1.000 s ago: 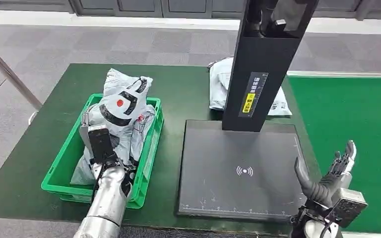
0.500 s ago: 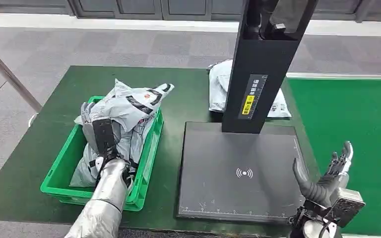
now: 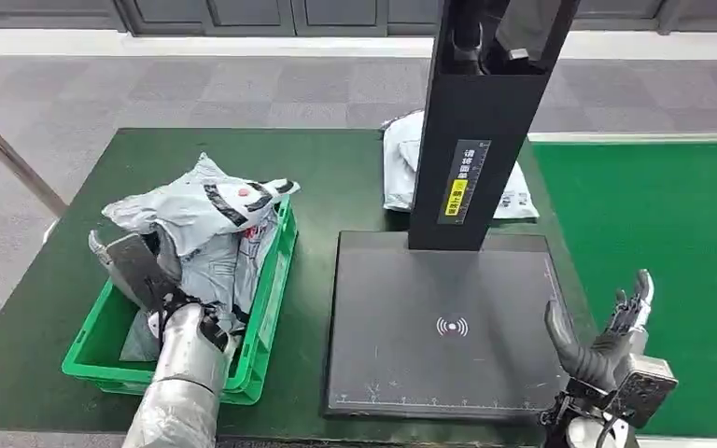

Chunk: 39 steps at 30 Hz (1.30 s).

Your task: Moved the parcel from conveyor to table for the left to box.

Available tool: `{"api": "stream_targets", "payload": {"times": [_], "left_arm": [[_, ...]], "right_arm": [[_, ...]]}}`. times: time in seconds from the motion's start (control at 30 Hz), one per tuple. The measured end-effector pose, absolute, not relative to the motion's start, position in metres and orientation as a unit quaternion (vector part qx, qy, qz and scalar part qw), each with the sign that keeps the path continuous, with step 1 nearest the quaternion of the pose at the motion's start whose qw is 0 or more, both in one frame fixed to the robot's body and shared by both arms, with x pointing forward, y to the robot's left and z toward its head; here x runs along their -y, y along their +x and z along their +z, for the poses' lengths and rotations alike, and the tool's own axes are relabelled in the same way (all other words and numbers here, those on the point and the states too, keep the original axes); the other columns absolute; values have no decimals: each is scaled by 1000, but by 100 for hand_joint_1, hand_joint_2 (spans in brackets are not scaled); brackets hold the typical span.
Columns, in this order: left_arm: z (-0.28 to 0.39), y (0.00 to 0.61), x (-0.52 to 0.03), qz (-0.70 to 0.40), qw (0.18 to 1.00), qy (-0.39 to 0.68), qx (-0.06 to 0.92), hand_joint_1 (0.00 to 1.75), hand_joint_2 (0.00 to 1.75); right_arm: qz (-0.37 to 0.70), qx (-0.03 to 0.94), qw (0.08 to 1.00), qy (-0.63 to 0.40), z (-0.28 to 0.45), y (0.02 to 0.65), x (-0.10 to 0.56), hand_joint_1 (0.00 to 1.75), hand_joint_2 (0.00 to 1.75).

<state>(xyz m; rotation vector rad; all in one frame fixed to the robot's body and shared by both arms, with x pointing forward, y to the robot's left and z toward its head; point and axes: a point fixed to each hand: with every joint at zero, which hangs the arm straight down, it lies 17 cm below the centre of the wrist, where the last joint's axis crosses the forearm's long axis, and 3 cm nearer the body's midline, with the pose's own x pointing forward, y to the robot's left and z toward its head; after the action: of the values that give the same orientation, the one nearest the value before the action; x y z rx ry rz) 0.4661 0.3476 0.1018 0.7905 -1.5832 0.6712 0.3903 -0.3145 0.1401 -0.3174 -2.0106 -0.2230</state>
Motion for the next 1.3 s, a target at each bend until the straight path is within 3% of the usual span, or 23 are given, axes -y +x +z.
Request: {"api": "stream_targets", "payload": {"times": [0.1, 0.13, 0.27, 0.53, 0.63, 0.8, 1.13, 1.3], "left_arm": [[113, 453, -357, 304, 562, 341, 690, 0, 0], [118, 448, -360, 309, 552, 341, 695, 0, 175], [157, 430, -363, 313, 500, 335, 735, 0, 175], [171, 424, -364, 306, 483, 336, 749, 0, 175], [272, 392, -323, 252, 369, 298, 843, 0, 175], [299, 375, -293, 231, 340, 266, 872, 0, 175], [328, 362, -284, 226, 304, 258, 889, 0, 175], [374, 337, -262, 168, 227, 295, 913, 0, 175]], "right_arm": [[-93, 836, 525, -134, 136, 389, 314, 0, 175], [-93, 834, 526, -135, 134, 388, 315, 0, 175], [-93, 830, 532, -138, 129, 385, 315, 0, 175], [-93, 829, 533, -138, 127, 384, 315, 0, 175], [-96, 826, 538, -139, 123, 383, 316, 0, 175], [-101, 824, 538, -144, 122, 383, 318, 0, 175], [-102, 824, 538, -144, 122, 382, 318, 0, 175], [-102, 824, 538, -144, 122, 383, 318, 0, 175]]}}
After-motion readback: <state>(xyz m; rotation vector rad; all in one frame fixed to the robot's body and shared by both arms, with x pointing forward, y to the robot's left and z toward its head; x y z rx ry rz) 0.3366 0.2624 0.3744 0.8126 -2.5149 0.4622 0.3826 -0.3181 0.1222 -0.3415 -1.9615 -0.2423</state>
